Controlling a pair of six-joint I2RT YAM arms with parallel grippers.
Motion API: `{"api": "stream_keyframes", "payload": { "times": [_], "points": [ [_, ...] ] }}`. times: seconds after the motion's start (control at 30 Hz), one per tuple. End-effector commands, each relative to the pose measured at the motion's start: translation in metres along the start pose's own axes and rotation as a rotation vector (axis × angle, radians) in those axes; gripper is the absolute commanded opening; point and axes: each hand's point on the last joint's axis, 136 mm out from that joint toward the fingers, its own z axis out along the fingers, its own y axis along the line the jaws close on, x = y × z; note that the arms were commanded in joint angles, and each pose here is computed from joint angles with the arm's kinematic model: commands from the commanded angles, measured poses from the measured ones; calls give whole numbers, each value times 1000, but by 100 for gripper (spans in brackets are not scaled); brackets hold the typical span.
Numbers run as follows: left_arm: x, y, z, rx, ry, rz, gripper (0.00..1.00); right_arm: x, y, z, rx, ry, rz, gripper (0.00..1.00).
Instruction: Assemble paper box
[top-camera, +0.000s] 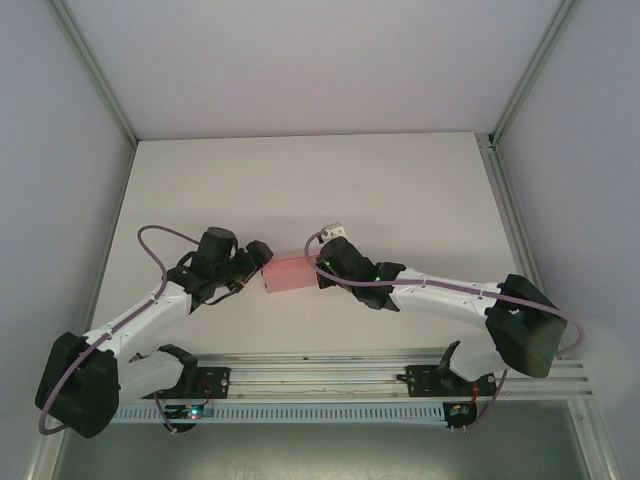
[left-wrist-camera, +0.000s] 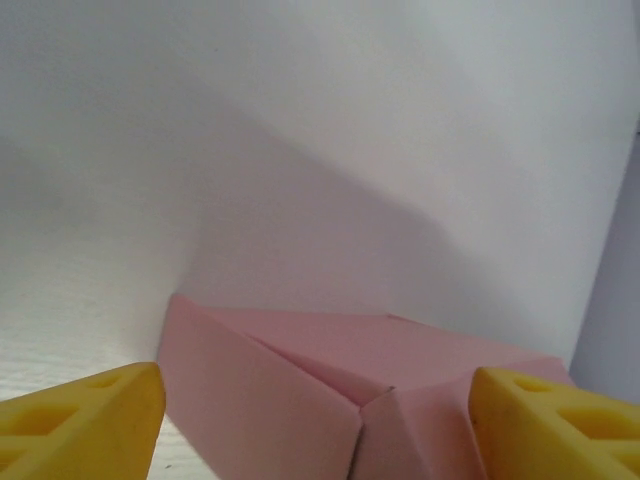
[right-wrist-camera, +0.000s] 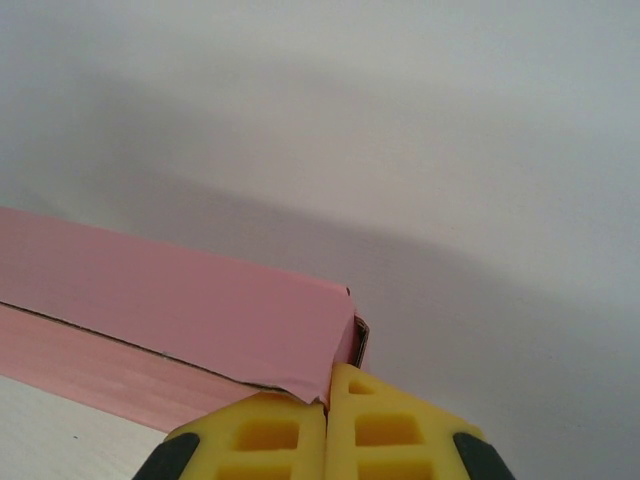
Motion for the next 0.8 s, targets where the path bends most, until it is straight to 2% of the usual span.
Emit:
{"api": "stream_keyframes", "payload": {
  "times": [0.0,0.13,0.2,0.27,0.37,0.5,0.6,0.7,0.77],
  "points": [
    [0,6,4,24,-12,-37,71,123,-32,-2,79,425,-92,0],
    [4,16,11,28,-25,-32,48,118,-15,-2,-11,400,-79,0],
    [7,24,14,15,-27,-27,42,112,-7,-5,-64,378,-85,2],
    [9,29,16,12,-28,0,41,102,0,-9,-113,354,-112,14],
    [9,40,14,-47,-36,30,36,82,10,-16,-193,308,-115,27],
    [13,45,16,-39,-33,41,34,56,18,-24,-307,234,-100,33],
    [17,49,17,-41,-30,56,32,41,20,-33,-349,190,-108,45],
    [19,51,15,-47,-35,83,32,32,19,-39,-366,151,-110,53],
    [20,52,14,-46,-45,108,32,28,12,-38,-346,133,-82,64]
  ]
}}
